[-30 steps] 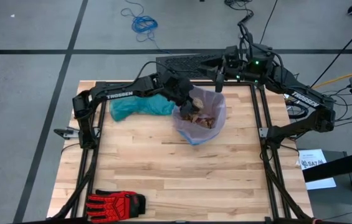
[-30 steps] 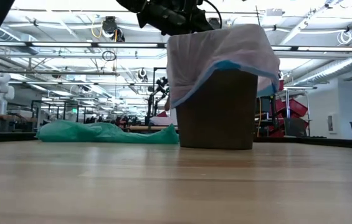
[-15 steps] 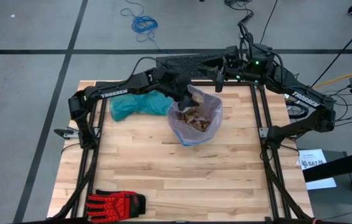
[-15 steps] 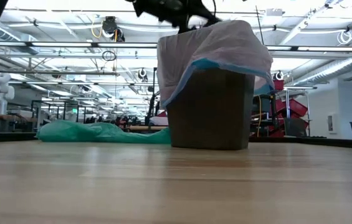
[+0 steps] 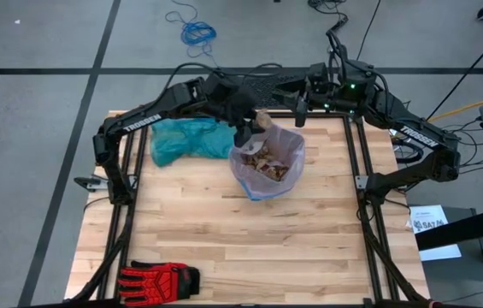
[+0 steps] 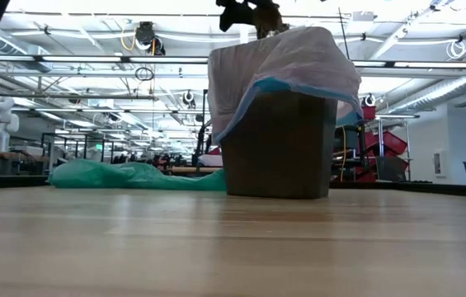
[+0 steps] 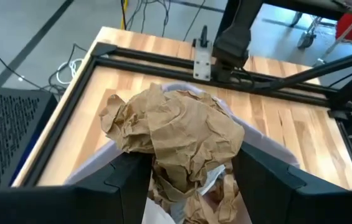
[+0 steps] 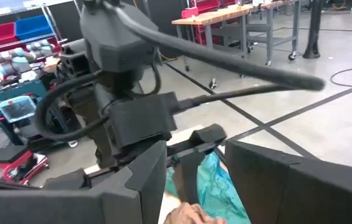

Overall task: Place trash/remove bag and relplace
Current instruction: Put the brown paper into the black trash bin, then remove the pink trash bag from the trash bin

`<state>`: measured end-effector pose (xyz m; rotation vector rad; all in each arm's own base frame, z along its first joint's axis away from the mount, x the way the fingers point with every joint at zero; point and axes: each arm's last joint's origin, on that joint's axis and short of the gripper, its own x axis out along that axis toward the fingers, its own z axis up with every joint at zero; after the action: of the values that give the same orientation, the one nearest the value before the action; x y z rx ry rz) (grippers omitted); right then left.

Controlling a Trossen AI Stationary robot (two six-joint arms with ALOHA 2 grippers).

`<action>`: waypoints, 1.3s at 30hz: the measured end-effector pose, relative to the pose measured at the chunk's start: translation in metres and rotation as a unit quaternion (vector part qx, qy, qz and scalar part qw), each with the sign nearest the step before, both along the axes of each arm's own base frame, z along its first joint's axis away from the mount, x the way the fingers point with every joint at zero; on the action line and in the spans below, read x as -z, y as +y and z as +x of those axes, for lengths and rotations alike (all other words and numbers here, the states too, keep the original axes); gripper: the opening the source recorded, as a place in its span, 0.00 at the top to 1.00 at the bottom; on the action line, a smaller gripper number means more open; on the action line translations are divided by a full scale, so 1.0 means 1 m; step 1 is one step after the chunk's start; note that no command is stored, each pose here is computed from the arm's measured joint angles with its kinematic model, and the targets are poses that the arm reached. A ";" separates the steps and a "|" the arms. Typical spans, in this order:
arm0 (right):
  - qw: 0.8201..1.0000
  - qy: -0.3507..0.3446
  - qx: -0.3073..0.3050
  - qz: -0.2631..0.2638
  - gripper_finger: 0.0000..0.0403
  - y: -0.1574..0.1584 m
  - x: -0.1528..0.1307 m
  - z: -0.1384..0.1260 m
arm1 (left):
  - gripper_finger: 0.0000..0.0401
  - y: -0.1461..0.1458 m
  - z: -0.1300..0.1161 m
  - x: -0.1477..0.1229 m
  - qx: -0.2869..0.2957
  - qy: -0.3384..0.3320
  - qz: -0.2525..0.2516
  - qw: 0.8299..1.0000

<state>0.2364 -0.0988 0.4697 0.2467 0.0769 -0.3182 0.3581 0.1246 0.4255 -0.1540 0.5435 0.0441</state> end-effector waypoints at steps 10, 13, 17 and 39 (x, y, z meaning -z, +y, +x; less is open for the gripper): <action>0.995 0.073 -0.047 0.039 0.70 0.007 0.020 0.010 | 0.47 0.000 0.001 -0.002 0.000 -0.008 0.004 1.000; 0.993 0.089 -0.063 0.040 0.77 0.011 0.027 0.022 | 0.47 -0.002 0.001 -0.002 0.002 -0.009 0.004 1.000; 0.988 0.124 -0.075 0.043 0.90 0.012 0.041 0.038 | 0.47 -0.006 0.003 -0.002 0.009 -0.008 0.003 1.000; 0.983 0.144 -0.055 0.102 0.98 0.023 0.041 0.026 | 0.48 -0.010 -0.006 -0.011 -0.013 -0.013 0.021 1.000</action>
<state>0.2623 -0.0755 0.4285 0.3968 0.4084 -0.2332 0.3517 0.1145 0.4369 -0.1211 0.5145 0.0784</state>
